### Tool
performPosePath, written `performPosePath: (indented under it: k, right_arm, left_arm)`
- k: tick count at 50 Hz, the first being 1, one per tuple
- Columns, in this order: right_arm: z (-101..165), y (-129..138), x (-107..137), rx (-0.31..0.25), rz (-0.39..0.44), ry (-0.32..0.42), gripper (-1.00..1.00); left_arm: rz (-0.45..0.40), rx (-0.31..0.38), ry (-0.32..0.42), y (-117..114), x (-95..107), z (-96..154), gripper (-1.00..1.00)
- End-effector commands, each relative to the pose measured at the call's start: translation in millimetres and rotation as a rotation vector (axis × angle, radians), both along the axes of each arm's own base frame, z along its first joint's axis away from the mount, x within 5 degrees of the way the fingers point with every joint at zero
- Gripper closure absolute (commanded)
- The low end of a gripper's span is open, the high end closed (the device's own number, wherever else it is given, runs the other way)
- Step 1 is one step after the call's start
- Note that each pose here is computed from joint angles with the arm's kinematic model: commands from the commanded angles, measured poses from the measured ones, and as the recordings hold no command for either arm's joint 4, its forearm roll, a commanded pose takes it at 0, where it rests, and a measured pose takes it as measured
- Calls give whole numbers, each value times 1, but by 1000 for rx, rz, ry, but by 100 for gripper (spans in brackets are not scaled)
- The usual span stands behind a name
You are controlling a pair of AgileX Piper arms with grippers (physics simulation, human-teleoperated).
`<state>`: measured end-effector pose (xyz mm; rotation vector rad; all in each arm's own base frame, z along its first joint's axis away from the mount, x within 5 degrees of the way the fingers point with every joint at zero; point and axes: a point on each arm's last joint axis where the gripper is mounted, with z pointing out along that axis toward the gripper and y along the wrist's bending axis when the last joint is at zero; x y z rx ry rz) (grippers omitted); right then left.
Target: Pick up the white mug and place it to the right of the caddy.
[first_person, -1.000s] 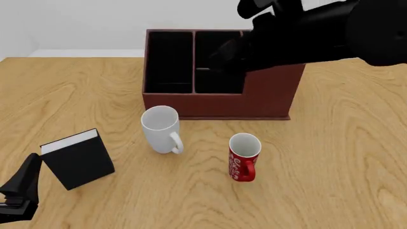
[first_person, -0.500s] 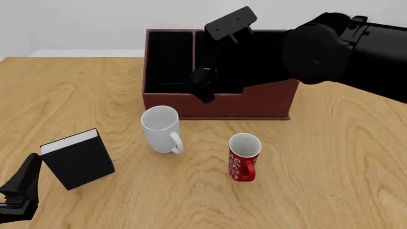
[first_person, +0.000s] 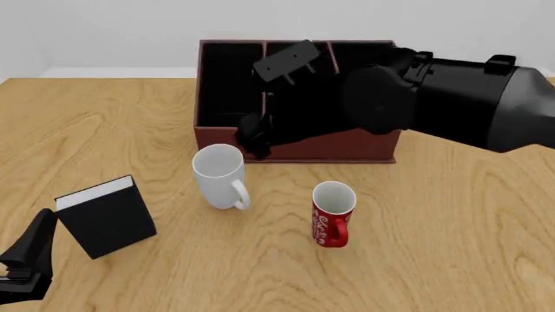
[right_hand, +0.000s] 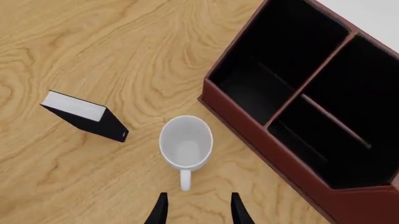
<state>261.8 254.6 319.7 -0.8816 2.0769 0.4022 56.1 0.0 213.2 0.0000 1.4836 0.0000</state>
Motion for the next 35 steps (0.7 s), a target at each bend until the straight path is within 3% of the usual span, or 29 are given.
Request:
performPosePath:
  k: [1, 35]
  right_arm:
    - [-15, 10, 4, -3, -1, 27, -100]
    - [-57, 36, 18, -31, -23, 123, -100]
  left_arm:
    - [0, 0, 0, 0, 0, 0, -100]
    - [0, 0, 0, 0, 0, 0, -100]
